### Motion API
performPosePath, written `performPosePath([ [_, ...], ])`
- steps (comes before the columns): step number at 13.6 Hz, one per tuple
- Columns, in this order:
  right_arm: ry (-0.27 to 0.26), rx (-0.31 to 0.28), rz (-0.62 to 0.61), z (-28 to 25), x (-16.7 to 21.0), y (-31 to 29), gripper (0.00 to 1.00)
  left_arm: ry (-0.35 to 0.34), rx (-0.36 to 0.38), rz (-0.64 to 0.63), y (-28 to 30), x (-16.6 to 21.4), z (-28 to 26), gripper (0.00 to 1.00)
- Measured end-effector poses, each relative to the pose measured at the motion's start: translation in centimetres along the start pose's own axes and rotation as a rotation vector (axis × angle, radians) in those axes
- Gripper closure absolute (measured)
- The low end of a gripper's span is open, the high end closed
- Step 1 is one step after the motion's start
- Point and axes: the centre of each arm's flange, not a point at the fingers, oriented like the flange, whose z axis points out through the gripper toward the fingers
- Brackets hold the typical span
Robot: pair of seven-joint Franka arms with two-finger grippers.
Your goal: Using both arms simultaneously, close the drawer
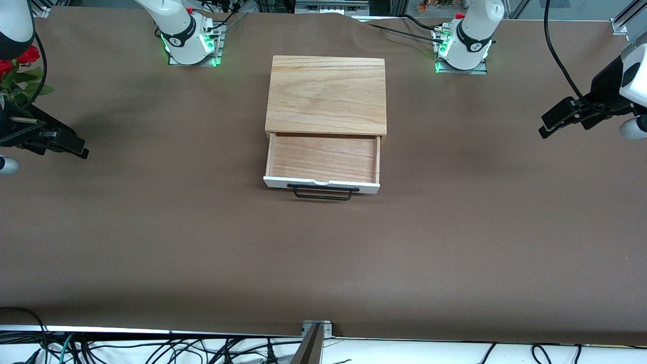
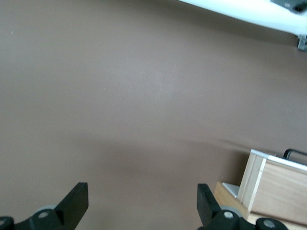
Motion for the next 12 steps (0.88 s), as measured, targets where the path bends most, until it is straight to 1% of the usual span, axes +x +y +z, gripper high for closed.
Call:
performPosePath([
  [3,-0.004,0.0,0.0,0.2,0.1,0.0,0.0,-0.007,0.003,0.082,-0.9,0.2,0.1,0.0],
  [7,-0.026,-0.001,-0.008,1.9,0.8,-0.6,0.0,-0.011,0.004,0.093,-1.0,0.3,0.3,0.0],
  [8,-0.032,0.009,-0.017,2.7,1.1,-1.4,0.0,-0.012,0.004,0.094,-1.0,0.3,0.3,0.0],
  [10,-0.035,0.06,-0.034,4.3,1.9,-3.5,0.0,-0.017,0.005,0.099,-1.0,0.3,0.4,0.0],
  [12,-0.025,0.085,-0.066,5.9,2.6,-6.3,0.0,-0.031,0.007,0.116,-0.5,0.4,1.0,0.0],
])
